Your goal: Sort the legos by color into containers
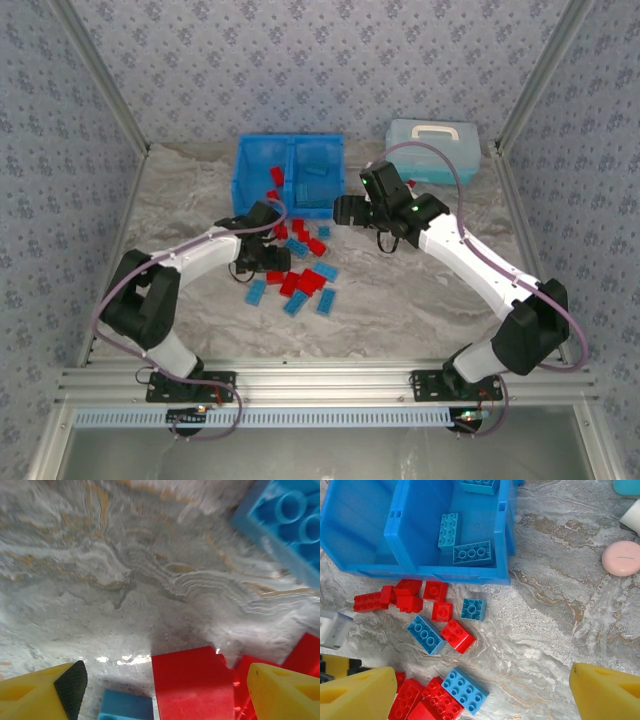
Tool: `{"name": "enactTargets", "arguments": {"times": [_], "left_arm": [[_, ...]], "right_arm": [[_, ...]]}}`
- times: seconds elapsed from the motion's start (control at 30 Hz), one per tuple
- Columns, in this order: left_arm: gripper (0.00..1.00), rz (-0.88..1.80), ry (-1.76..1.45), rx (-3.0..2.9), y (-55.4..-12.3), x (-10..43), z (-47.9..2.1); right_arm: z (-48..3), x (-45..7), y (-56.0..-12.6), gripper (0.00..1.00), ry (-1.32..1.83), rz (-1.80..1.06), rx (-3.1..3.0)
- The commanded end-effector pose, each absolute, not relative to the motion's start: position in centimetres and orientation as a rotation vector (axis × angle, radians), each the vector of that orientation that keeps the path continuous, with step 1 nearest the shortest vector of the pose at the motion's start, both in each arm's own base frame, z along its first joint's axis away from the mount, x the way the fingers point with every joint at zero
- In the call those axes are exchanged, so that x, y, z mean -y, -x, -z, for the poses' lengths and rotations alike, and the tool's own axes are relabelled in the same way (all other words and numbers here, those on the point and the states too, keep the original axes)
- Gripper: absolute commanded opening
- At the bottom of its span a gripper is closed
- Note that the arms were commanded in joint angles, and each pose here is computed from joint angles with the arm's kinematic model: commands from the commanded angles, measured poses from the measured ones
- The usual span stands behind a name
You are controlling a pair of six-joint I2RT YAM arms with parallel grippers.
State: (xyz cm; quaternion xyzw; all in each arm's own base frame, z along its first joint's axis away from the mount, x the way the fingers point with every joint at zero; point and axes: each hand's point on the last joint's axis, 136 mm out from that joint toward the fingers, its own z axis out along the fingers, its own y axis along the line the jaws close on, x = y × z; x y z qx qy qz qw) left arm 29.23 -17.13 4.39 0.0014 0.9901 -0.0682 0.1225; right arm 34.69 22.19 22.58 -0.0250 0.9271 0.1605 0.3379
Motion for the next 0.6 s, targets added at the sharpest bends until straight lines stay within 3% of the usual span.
{"name": "enactTargets", "arguments": {"times": [0.0,0.1,0.33,0.57], "left_arm": [[0.81,0.240,0.018,-2.896,-29.3,18.1,-3.6],[0.72,0.243,0.017,-2.915,-29.2,18.5,-3.1],[0.61,0.234,0.032,-2.961,-27.9,18.4,-2.0],[0.40,0.226,0.058,-2.946,-28.1,18.2,-2.8]], "right_arm": [[-22.4,-22.2,-34.8,0.92,0.057,-0.413,-2.428],[-22.3,-22.2,-34.9,0.92,0.059,-0.409,-2.433],[-21.9,-22.3,-34.9,0.92,0.055,-0.412,-2.444],[-22.0,-22.3,-34.9,0.92,0.050,-0.417,-2.440]]}}
